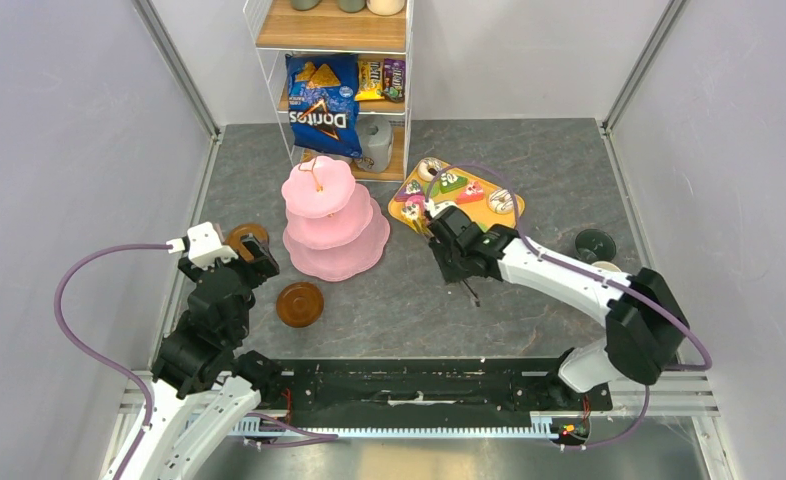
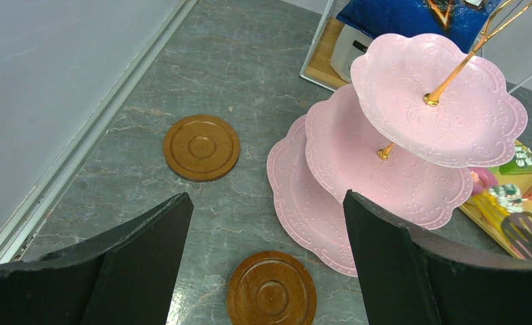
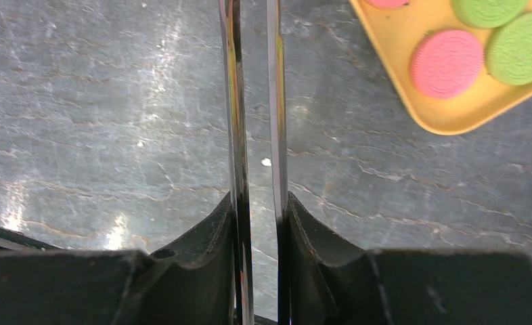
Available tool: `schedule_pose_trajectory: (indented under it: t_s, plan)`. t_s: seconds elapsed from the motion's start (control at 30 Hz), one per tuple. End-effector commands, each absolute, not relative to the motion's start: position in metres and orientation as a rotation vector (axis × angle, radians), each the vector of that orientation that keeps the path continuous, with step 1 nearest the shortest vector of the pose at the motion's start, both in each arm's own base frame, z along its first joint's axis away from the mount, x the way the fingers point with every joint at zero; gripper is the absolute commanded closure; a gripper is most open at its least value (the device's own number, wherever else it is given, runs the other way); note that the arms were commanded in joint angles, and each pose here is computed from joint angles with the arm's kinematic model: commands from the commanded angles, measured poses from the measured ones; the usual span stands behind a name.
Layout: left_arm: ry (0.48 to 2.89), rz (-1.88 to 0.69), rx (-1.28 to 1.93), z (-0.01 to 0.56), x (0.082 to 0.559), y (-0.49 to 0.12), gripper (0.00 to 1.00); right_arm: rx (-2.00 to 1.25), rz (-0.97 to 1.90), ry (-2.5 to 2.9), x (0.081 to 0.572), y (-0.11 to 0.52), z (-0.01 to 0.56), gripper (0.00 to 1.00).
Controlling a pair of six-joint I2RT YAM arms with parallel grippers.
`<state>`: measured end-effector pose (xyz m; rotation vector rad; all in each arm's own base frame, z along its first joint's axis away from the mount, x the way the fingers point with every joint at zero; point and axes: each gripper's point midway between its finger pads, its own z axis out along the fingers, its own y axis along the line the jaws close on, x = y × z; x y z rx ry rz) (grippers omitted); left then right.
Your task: Serve the afternoon tea
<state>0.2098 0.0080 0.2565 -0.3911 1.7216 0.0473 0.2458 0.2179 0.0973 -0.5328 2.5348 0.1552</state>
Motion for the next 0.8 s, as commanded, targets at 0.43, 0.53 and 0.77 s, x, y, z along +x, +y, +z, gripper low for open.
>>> schedule_pose_trajectory:
  t_s: [0.43,0.53,0.77]
  plan:
    - [1.686,0.022,-0.428,0.264,0.212,0.009,0.1,-0.41,0.331,2.473,0.262,0.313,0.106,0.74]
    - [1.684,0.02,-0.431,0.264,0.211,0.009,0.1,-0.364,0.311,2.476,0.264,0.32,0.103,0.74]
    - [1.68,0.016,-0.433,0.265,0.211,0.009,0.1,-0.323,0.271,2.46,0.268,0.34,0.1,0.74]
